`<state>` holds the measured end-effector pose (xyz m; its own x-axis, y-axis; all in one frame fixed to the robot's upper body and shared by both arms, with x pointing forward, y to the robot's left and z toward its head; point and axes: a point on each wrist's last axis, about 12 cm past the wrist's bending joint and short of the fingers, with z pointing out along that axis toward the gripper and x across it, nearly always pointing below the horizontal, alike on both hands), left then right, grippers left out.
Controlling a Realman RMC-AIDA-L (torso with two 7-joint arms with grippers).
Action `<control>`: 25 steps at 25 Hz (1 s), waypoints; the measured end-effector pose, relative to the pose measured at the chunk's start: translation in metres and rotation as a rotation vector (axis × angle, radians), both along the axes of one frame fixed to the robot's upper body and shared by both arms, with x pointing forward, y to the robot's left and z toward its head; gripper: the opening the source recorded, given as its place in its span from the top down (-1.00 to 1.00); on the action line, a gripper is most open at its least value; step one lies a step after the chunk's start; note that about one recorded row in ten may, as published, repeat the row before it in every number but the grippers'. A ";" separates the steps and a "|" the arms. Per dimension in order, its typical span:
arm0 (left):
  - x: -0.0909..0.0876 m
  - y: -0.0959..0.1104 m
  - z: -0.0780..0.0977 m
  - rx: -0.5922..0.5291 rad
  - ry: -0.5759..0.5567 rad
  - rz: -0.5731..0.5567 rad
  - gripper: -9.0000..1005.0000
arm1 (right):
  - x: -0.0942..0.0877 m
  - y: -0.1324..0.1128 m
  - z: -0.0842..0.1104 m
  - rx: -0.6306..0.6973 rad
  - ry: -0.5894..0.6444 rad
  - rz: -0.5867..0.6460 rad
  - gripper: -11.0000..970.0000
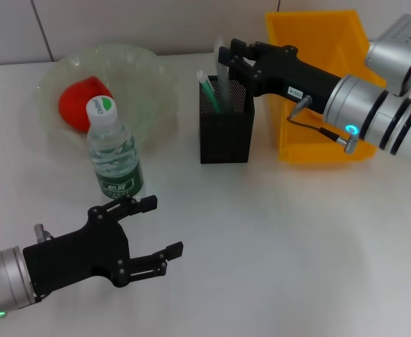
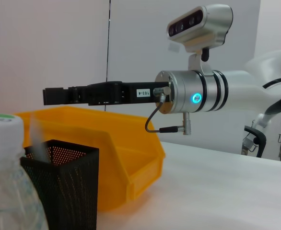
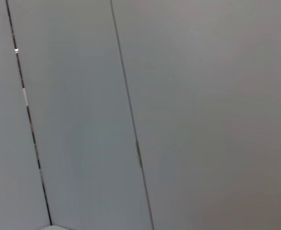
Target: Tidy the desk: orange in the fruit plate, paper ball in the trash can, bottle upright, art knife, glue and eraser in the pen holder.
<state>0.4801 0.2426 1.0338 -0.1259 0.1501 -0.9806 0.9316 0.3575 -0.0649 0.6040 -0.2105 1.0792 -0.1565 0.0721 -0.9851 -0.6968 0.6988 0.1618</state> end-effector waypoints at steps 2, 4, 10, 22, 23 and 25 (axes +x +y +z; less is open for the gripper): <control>0.000 0.000 0.000 -0.001 0.001 0.001 -0.73 | -0.002 -0.003 -0.002 0.004 0.004 -0.012 0.50; 0.000 0.001 0.000 -0.001 0.001 0.003 -0.73 | -0.006 -0.009 -0.001 0.022 -0.006 -0.022 0.39; 0.001 0.002 0.001 -0.005 -0.001 0.011 -0.73 | -0.019 -0.022 0.006 0.080 -0.062 0.007 -0.10; 0.002 0.005 0.002 -0.017 0.013 0.029 -0.73 | -0.112 -0.086 0.003 0.001 -0.158 0.203 -0.60; 0.001 0.005 0.001 -0.016 0.017 0.028 -0.73 | -0.119 -0.089 0.000 -0.020 -0.139 0.227 -0.60; 0.000 0.005 0.000 -0.016 0.023 0.029 -0.73 | -0.133 -0.095 -0.008 -0.060 -0.094 0.282 -0.60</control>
